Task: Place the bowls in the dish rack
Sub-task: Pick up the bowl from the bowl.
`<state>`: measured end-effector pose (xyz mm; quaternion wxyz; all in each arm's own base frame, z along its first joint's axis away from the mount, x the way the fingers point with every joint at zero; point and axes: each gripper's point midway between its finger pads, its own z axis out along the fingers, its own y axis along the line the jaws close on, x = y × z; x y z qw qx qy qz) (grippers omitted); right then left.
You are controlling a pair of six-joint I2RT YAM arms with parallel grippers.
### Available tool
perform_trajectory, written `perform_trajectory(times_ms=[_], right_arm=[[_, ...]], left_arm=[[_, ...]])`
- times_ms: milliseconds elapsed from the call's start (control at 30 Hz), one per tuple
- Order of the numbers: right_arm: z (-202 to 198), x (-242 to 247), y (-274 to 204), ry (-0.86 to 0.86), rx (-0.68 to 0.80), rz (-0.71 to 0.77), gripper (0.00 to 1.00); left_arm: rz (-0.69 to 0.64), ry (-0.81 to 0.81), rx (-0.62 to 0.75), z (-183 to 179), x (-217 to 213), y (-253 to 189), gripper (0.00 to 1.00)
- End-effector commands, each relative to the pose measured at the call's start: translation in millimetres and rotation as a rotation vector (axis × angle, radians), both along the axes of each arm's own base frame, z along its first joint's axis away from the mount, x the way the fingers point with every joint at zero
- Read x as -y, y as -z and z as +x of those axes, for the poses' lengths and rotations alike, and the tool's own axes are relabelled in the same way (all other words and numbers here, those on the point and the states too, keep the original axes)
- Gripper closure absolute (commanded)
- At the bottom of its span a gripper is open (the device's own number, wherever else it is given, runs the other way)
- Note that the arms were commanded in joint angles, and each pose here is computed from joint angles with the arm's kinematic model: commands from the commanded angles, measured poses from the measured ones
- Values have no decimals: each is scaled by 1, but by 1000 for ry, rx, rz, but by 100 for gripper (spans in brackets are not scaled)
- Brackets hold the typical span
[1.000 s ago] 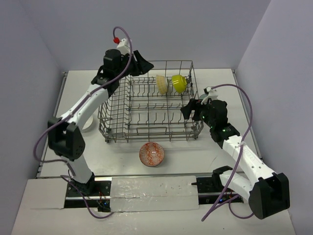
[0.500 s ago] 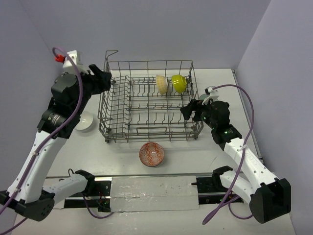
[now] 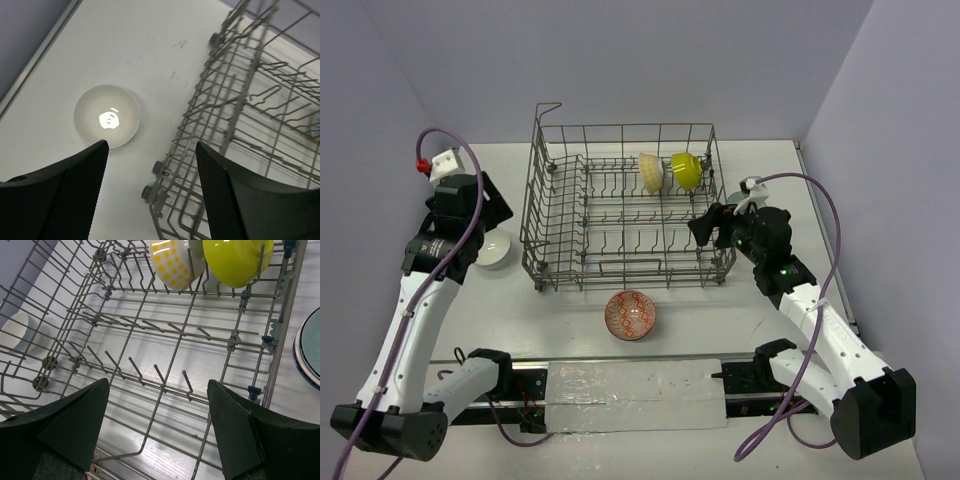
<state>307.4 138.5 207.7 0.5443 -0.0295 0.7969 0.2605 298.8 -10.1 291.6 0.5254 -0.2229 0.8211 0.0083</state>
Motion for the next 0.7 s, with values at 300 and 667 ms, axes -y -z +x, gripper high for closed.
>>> perform_trajectory(times_ms=[300,667], right_arm=[[1,-2,-27,-7,67,16,13],[4,-2,-20,1,48,10,13]], left_arm=[[-235,15,-89,7,-32,62,29],[-128,344,190,-44,19,-14,36]])
